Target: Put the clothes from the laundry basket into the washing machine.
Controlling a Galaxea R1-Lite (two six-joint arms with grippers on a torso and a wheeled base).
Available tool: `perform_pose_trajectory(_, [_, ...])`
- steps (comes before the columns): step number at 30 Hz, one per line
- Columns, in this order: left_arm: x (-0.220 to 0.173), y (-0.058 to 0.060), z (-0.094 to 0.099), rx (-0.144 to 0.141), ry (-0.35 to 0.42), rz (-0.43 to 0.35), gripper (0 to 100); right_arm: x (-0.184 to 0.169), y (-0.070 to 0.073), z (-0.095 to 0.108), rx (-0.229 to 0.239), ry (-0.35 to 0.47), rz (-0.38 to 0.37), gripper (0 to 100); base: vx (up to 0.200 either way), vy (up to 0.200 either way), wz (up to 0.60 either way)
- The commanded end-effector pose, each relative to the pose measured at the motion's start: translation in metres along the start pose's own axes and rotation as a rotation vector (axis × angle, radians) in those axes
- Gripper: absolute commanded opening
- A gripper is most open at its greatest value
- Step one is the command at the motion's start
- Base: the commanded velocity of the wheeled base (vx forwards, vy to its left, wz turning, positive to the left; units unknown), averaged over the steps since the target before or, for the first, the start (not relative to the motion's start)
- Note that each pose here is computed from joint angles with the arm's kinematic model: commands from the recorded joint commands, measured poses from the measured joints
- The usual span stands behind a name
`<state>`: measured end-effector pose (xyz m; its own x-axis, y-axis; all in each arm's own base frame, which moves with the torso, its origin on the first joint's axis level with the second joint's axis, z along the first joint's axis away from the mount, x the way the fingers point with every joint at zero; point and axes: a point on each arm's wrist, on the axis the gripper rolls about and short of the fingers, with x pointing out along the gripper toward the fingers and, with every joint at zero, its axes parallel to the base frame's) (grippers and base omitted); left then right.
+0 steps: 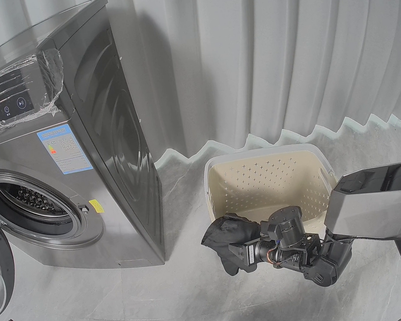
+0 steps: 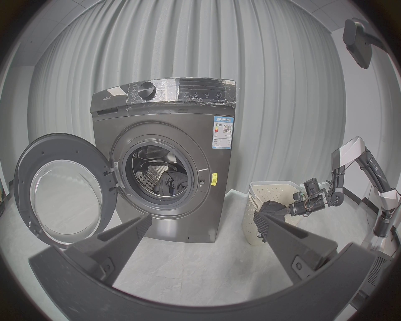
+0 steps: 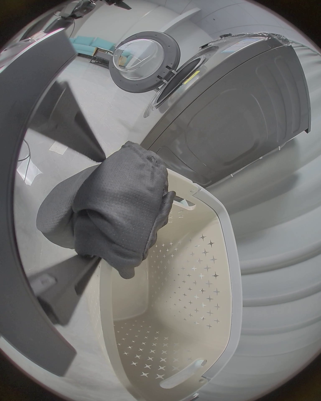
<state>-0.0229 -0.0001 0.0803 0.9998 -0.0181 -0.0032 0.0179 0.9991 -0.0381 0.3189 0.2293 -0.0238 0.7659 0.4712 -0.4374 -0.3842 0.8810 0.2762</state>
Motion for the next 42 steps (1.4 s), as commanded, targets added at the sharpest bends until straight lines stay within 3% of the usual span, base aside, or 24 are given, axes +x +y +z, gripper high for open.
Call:
perform_pose_trajectory(1, [0.000, 0.000, -0.005, 0.000, 0.000, 0.000, 100, 0.001, -0.002, -0.003, 0.001, 0.007, -0.003, 0, 0.000, 0.000, 0.00])
perform_pose_trajectory(8, [0.000, 0.000, -0.005, -0.003, 0.000, 0.001, 100, -0.005, 0.002, -0.001, 0.005, 0.005, 0.005, 0, 0.000, 0.000, 0.00])
perform_pose_trajectory(12, [0.000, 0.000, -0.005, -0.005, 0.000, 0.001, 100, -0.017, 0.007, 0.011, 0.003, -0.044, 0.027, 0, 0.000, 0.000, 0.00])
perform_pose_trajectory(20, [0.000, 0.000, -0.005, -0.003, 0.000, 0.001, 100, -0.081, 0.019, 0.049, 0.017, -0.153, 0.077, 0, 0.000, 0.000, 0.00])
perform_pose_trajectory(25, [0.000, 0.000, -0.004, 0.001, -0.002, 0.001, 100, -0.123, 0.033, 0.055, 0.044, -0.189, 0.139, 0, 0.000, 0.000, 0.00])
perform_pose_trajectory(28, [0.000, 0.000, -0.005, 0.004, 0.000, 0.001, 100, -0.142, 0.037, 0.062, 0.039, -0.233, 0.169, 0, 0.000, 0.000, 0.00])
perform_pose_trajectory(29, [0.000, 0.000, -0.005, 0.004, 0.000, 0.001, 100, -0.157, 0.043, 0.073, 0.040, -0.297, 0.207, 0, 0.000, 0.000, 0.00])
perform_pose_trajectory(33, [0.000, 0.000, -0.005, 0.001, 0.000, 0.001, 100, -0.182, 0.050, 0.096, 0.042, -0.407, 0.258, 0, 0.000, 0.000, 0.00])
perform_pose_trajectory(36, [0.000, 0.000, -0.004, 0.003, -0.002, 0.001, 100, -0.198, 0.050, 0.107, 0.020, -0.471, 0.266, 0, 0.000, 0.000, 0.00])
perform_pose_trajectory(42, [0.000, 0.000, -0.005, 0.006, 0.000, 0.000, 100, -0.218, 0.043, 0.129, -0.072, -0.596, 0.226, 0, 0.000, 0.000, 0.00])
